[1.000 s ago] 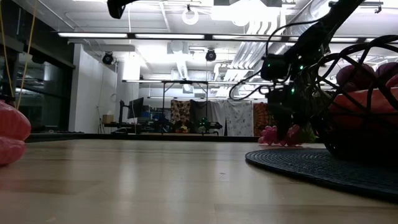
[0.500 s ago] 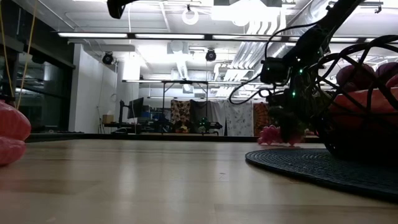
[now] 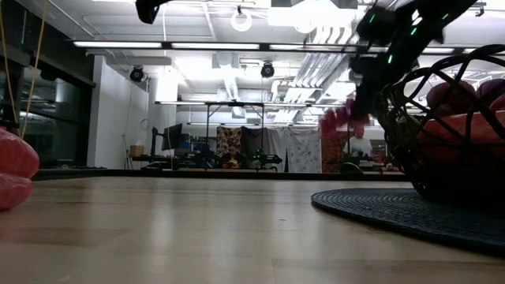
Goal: Build produce basket
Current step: Put the purple grapes into the basket
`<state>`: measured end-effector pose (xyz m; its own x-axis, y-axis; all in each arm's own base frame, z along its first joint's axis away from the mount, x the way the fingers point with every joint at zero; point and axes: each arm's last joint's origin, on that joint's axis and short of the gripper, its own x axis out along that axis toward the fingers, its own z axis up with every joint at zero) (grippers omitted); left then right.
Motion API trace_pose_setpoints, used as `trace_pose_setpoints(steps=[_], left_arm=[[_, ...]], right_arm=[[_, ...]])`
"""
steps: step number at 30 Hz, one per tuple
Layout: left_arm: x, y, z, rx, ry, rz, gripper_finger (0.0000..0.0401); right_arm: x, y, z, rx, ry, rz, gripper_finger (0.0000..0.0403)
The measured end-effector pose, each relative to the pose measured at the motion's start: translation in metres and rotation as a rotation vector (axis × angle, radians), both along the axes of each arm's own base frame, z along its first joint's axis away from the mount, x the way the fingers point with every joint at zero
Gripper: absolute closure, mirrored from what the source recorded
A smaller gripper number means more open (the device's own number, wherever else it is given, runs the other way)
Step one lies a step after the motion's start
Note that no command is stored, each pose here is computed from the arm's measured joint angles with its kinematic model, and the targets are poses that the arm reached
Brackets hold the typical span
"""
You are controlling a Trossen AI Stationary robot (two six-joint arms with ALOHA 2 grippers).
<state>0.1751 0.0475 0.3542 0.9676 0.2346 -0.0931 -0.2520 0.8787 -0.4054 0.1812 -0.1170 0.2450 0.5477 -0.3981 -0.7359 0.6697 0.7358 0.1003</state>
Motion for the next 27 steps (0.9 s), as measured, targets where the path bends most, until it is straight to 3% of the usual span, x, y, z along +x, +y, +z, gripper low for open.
trace_pose_setpoints(steps=[7, 12, 16, 27], left_arm=[[0.0, 0.0, 0.002, 0.017, -0.018, -0.002, 0.0123], [0.001, -0.001, 0.009, 0.148, -0.055, -0.013, 0.0123], [0.0, -0.001, 0.012, 0.218, -0.077, 0.003, 0.0123], [0.0, 0.0, 0.013, 0.223, -0.084, 0.01, 0.0123]], right_arm=[[-0.016, 0.04, 0.059, -0.06, -0.448, 0.126, 0.0292], [-0.018, 0.063, 0.084, -0.112, -0.667, 0.245, 0.0292], [-0.014, 0.074, 0.091, -0.139, -0.722, 0.322, 0.0293], [-0.013, 0.078, 0.091, -0.157, -0.719, 0.332, 0.0293]])
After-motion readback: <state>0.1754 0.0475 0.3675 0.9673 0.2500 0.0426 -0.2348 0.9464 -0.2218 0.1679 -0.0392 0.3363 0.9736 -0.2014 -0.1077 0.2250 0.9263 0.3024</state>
